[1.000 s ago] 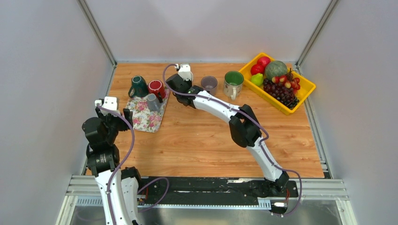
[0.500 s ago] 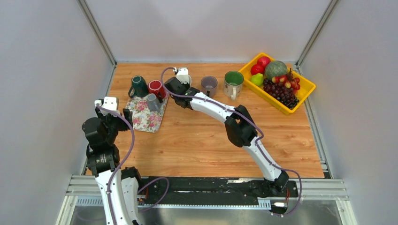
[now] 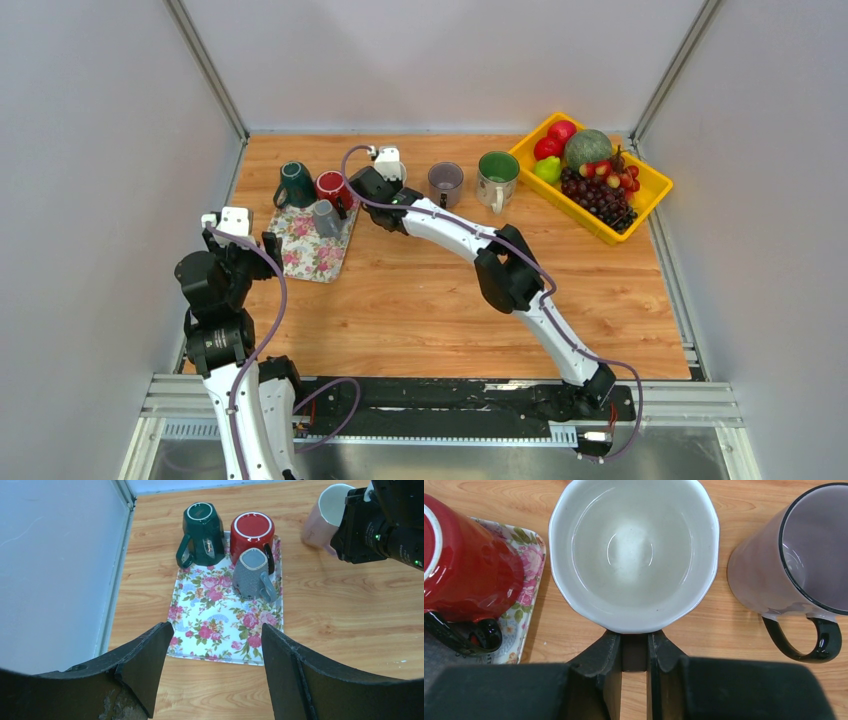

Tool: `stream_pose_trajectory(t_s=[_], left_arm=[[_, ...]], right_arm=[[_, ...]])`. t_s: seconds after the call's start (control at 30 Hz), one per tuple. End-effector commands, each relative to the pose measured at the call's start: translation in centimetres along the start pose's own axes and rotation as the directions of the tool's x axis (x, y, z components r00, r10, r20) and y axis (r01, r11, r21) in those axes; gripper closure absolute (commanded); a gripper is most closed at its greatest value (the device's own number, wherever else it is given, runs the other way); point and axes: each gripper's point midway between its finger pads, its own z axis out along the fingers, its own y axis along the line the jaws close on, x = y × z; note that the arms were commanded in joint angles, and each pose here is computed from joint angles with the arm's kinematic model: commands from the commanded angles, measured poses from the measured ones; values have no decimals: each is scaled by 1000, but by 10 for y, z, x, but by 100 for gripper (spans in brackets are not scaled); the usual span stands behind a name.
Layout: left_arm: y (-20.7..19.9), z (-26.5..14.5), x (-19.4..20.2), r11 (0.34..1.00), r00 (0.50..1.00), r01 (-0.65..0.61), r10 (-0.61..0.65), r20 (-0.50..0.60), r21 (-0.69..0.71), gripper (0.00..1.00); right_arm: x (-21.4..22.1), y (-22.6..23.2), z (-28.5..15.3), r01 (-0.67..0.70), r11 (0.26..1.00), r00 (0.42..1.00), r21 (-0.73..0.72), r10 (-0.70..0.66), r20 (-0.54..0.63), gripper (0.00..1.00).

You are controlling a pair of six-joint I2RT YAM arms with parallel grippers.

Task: Turn the mug right side up
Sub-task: Place the cup at the center of the board.

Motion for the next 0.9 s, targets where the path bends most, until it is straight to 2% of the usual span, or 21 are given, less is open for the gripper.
stream_pose_trajectory(t_s=[0.0,0.87], left_arm=[[3,0,-7,1000,999,3,-3,35,-10,24],[3,0,-8,1000,999,5,-4,38,-14,24]], right_arm=[[-57,5,-11,-129,992,984,-19,130,122,100],[-53,-2,-14,-138,990,985,-12,138,101,96]])
